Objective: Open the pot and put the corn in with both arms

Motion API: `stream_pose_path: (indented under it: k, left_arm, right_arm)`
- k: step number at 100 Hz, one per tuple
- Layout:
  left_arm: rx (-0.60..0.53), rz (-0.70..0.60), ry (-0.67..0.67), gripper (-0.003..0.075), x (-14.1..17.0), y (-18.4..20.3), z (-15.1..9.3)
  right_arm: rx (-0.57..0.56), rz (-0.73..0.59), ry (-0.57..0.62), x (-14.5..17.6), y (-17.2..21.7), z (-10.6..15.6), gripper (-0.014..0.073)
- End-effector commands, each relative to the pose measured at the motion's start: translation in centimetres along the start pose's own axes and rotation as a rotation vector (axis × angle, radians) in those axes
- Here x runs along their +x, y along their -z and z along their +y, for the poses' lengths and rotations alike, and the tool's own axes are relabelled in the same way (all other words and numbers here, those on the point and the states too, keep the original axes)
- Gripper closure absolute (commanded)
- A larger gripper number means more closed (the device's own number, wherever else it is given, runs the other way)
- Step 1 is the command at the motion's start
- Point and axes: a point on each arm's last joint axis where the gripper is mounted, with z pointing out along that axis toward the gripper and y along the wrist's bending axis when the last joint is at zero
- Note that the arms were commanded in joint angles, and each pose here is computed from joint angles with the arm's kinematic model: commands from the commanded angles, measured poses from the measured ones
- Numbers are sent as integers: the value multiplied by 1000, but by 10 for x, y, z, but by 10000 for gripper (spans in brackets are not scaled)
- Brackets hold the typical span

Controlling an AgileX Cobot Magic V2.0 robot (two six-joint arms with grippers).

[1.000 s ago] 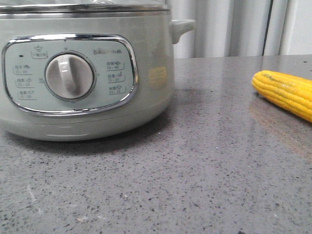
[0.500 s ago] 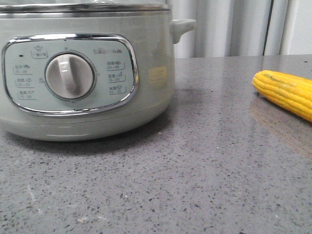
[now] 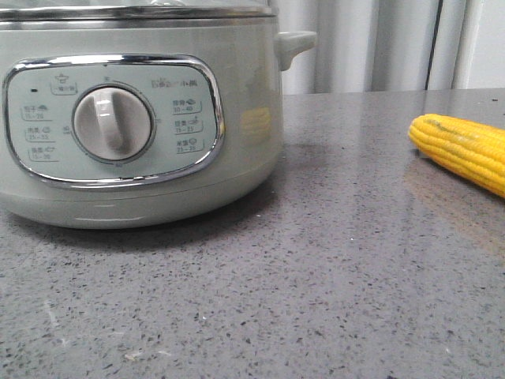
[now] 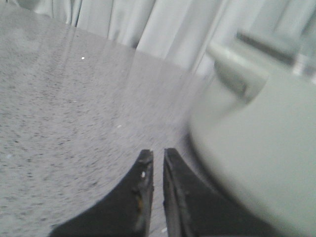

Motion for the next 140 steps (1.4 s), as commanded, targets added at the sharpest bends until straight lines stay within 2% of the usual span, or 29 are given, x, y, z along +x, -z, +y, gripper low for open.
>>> stream_pose_path:
  k: [1,22,35,45,58,67,80,95,105,117,124,130,140]
  left_arm:
    - [8,-113,187,741,-5,2,3]
    - [29,-133,406,741,-8,2,2]
    - [40,-155,413,741,-14,4,-1]
    - [58,-185,344,741,-25,7,-7]
    - [83,-222,171,741,-47,13,-21]
    - [88,-208,47,741,-61,15,-32]
    - [90,-206,-48,741,-87,14,-46]
    - [59,-100,-178,735,-105,1,-57]
    - [44,-48,-222,648,-116,-11,-63]
    - [33,-28,-226,439,-132,-26,-69]
    - [44,-11,-244,351,-139,-35,-74]
    - [68,1,-280,322,-143,-41,-79]
    - [138,40,-332,321,-146,-52,-90]
  right_arm:
    - [9,-108,-63,-5,2,-2,666]
    - [31,-169,-245,-13,3,-5,666]
    - [25,-170,-311,-22,4,-3,666]
    - [0,-126,-312,-30,4,1,666]
    - [-42,-59,-309,-44,7,8,666]
    - [-68,-31,-299,-57,10,13,666]
    - [-85,-3,-259,-73,12,18,666]
    - [-92,99,-200,-87,11,22,592]
    - [-94,173,-188,-92,7,25,489]
    - [-94,220,-183,-95,3,26,365]
    - [-94,224,-183,-96,2,26,321]
    - [-97,219,-166,-97,3,26,312]
    - [-105,224,-122,-97,3,27,313]
